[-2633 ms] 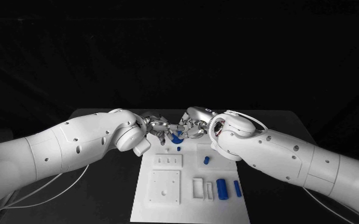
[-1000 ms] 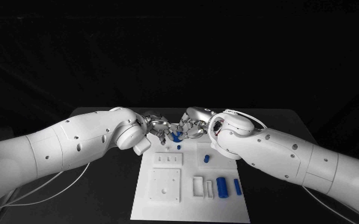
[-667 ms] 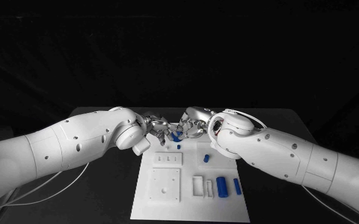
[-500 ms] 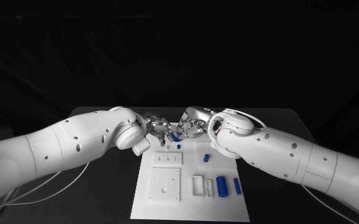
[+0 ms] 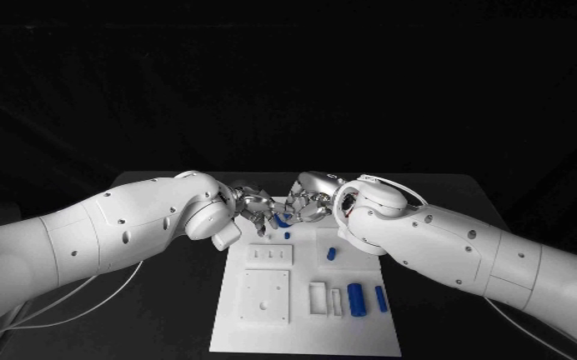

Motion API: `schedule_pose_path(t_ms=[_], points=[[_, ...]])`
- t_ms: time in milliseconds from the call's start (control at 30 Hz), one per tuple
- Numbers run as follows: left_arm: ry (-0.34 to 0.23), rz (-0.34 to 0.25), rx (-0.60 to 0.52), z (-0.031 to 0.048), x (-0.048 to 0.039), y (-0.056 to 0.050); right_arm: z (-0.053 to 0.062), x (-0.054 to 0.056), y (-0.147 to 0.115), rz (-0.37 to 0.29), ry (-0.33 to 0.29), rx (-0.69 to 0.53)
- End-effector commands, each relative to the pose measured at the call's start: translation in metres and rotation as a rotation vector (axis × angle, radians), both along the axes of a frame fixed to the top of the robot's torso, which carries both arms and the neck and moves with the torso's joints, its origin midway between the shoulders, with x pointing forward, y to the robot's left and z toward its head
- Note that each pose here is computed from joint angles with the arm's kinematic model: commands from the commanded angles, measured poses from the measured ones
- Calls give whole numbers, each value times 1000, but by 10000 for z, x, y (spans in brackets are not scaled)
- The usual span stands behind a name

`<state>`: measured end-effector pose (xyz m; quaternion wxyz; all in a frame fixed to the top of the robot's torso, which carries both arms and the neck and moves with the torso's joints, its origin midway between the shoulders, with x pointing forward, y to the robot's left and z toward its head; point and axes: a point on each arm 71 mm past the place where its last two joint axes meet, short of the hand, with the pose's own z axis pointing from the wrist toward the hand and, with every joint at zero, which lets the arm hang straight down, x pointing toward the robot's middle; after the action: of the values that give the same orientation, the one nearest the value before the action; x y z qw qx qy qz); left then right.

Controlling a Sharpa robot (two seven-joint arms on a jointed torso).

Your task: Assemble the parts on the task board

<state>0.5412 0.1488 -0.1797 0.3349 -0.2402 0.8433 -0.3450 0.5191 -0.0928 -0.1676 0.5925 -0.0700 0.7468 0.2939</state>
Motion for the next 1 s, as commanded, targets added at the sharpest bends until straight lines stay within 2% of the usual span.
schedule_pose_path(t_ms=[33,1000], points=[[-1,-16,-2,0,-11,-25,6,-3,11,10,1,-12],[4,-19,0,-24,7,-31,-5,3,-3,3,6,-16]])
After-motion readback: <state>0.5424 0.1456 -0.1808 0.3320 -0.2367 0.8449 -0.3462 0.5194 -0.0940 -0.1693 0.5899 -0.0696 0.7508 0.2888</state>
